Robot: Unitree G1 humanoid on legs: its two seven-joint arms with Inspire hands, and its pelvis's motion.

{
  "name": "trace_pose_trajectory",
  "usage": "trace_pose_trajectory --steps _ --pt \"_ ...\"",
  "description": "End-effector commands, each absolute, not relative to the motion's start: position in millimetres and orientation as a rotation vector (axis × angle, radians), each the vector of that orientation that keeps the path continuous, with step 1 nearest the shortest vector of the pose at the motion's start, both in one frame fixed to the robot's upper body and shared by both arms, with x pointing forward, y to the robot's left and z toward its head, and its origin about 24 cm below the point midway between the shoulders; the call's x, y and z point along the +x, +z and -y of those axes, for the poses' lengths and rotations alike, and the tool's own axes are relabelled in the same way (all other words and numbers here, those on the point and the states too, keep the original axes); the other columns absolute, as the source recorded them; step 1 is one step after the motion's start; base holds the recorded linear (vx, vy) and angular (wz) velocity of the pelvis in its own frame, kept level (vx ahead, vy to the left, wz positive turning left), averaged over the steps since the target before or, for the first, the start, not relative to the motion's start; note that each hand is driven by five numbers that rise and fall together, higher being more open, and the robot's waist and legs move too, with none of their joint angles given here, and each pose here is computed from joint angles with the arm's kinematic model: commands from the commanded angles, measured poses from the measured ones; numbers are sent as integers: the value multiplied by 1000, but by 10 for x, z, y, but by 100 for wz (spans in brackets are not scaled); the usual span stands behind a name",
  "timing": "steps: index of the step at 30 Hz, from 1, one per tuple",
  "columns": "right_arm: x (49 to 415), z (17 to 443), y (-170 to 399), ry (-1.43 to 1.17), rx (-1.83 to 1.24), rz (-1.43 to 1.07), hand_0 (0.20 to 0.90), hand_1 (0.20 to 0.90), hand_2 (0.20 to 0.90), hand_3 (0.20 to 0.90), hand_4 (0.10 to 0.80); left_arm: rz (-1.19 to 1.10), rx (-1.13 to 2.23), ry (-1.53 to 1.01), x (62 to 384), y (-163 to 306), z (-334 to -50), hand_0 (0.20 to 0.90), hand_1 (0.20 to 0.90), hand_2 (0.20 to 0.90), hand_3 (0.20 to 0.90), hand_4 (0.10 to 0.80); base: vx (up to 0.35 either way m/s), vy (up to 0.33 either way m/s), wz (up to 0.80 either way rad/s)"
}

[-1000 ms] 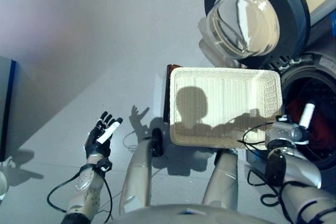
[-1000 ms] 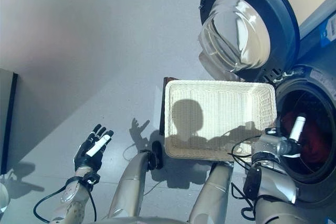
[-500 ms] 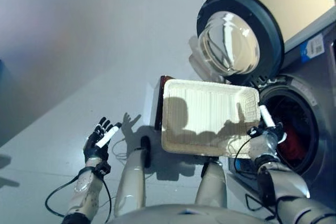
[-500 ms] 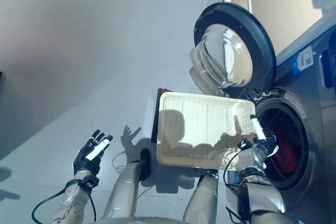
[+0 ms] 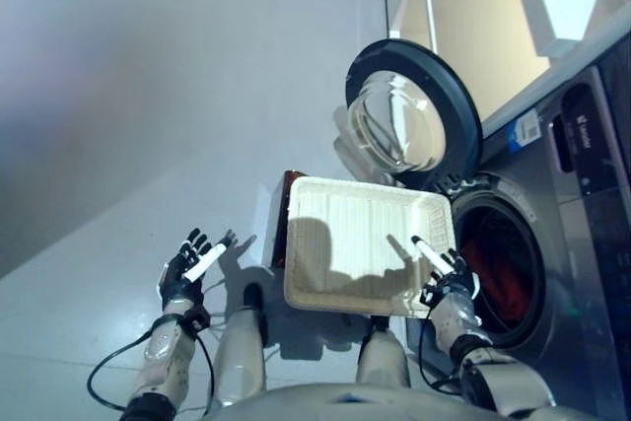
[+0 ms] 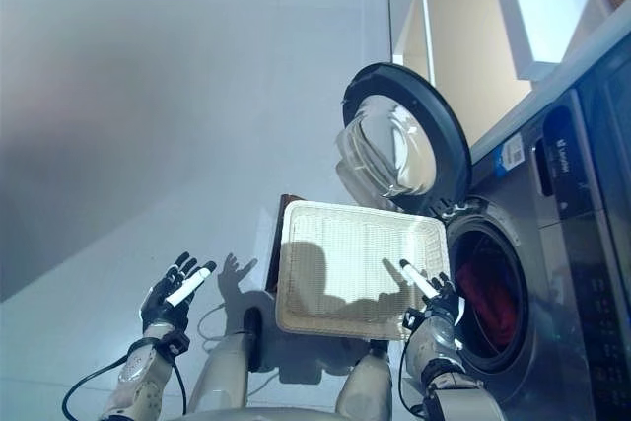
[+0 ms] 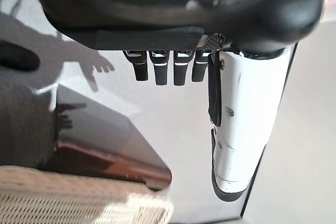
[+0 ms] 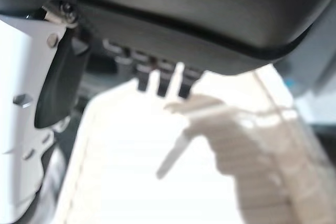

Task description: Pick up the clothes and place them into the washing machine

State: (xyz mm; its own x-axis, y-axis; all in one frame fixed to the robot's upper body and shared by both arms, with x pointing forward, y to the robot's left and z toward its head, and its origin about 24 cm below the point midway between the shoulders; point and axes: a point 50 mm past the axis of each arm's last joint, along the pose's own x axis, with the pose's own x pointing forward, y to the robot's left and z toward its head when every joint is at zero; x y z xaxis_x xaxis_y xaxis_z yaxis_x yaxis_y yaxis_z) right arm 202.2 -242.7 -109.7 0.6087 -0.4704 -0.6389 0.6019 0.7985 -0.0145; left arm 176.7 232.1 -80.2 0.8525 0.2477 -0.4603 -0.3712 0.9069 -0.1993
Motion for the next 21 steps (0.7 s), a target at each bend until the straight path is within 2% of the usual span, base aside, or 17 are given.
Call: trace_pose_trajectory --steps 1,10,21 --pt "2003 2536 -1020 -610 147 -601 900 900 900 900 800 -357 -246 360 1787 -708 -2413 900 900 900 900 800 115 -22 -8" --pt "1791 2337 -1163 -497 61 -674 900 900 900 900 800 -382 -232 337 1768 -751 -2303 900 900 900 900 800 93 -15 -6" --pt "1626 2254 -1257 -503 109 -716 900 900 900 900 800 -438 -231 308 1668 -840 -2199 900 900 900 900 800 73 -1 -2"
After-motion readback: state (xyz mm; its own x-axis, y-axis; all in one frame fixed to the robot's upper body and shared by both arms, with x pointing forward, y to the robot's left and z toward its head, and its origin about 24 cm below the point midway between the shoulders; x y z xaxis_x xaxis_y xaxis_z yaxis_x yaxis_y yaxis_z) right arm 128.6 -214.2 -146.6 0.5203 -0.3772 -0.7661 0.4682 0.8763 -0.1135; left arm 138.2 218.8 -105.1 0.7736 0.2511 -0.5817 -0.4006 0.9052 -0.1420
